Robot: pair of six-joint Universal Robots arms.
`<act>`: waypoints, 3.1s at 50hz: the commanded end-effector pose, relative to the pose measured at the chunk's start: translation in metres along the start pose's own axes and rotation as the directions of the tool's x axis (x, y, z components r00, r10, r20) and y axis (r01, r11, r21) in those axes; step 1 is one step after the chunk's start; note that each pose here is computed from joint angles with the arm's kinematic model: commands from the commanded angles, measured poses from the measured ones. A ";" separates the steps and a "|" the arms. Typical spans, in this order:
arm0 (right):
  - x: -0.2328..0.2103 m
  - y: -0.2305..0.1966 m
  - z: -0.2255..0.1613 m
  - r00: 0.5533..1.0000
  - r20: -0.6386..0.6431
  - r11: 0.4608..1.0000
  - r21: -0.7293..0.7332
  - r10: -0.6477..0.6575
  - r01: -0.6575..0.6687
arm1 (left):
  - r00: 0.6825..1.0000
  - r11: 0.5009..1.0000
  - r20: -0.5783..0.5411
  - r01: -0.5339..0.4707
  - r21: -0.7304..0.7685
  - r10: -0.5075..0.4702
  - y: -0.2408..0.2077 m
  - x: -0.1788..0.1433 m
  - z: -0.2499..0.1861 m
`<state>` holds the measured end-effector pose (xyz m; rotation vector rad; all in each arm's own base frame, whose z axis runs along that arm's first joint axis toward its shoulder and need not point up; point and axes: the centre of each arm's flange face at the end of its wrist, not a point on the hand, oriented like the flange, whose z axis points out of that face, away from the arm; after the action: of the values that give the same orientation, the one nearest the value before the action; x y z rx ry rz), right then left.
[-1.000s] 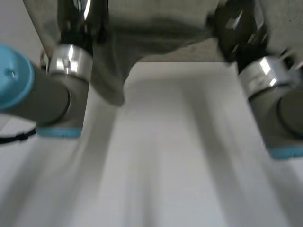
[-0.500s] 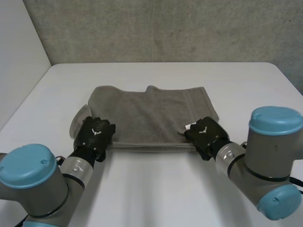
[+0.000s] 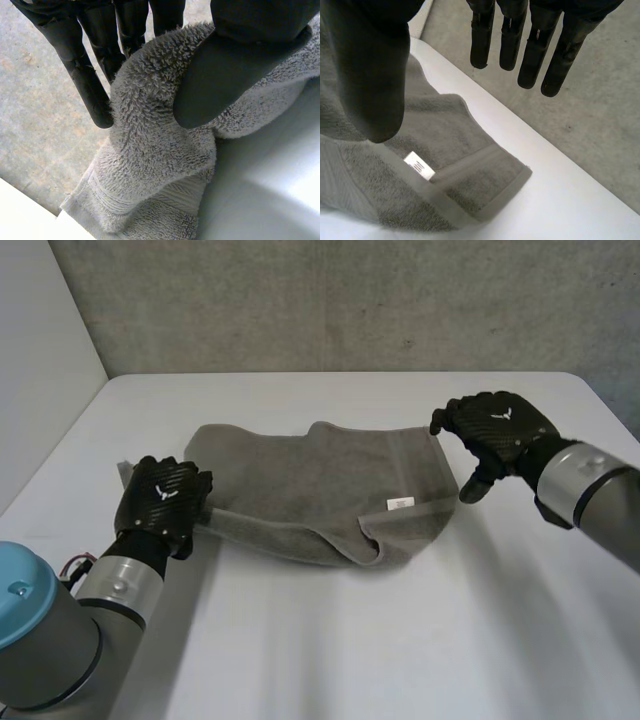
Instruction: Fold the laundry
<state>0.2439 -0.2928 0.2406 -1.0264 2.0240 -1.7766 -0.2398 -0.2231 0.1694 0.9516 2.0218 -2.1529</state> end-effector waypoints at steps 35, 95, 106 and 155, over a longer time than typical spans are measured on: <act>-0.102 0.054 0.090 0.775 0.462 0.842 -0.102 -0.432 0.530 | 1.000 1.000 0.000 0.000 -0.012 0.000 0.004 0.000 -0.001; -0.092 0.075 0.084 0.867 0.343 0.903 -0.103 -0.362 0.418 | 1.000 1.000 -0.003 0.000 -0.021 0.000 0.006 0.001 -0.001; -0.094 0.079 0.085 0.866 0.350 0.903 -0.110 -0.356 0.416 | 1.000 1.000 -0.003 -0.001 -0.021 0.001 0.006 0.001 -0.001; -0.091 0.076 0.093 0.878 0.327 0.911 -0.101 -0.350 0.401 | 1.000 1.000 -0.003 -0.001 -0.022 0.001 0.007 0.001 -0.001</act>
<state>0.3401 -0.3029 0.1202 -1.7395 1.9006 -1.4830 -0.2374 -0.2229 0.1624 0.9545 2.0430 -2.1236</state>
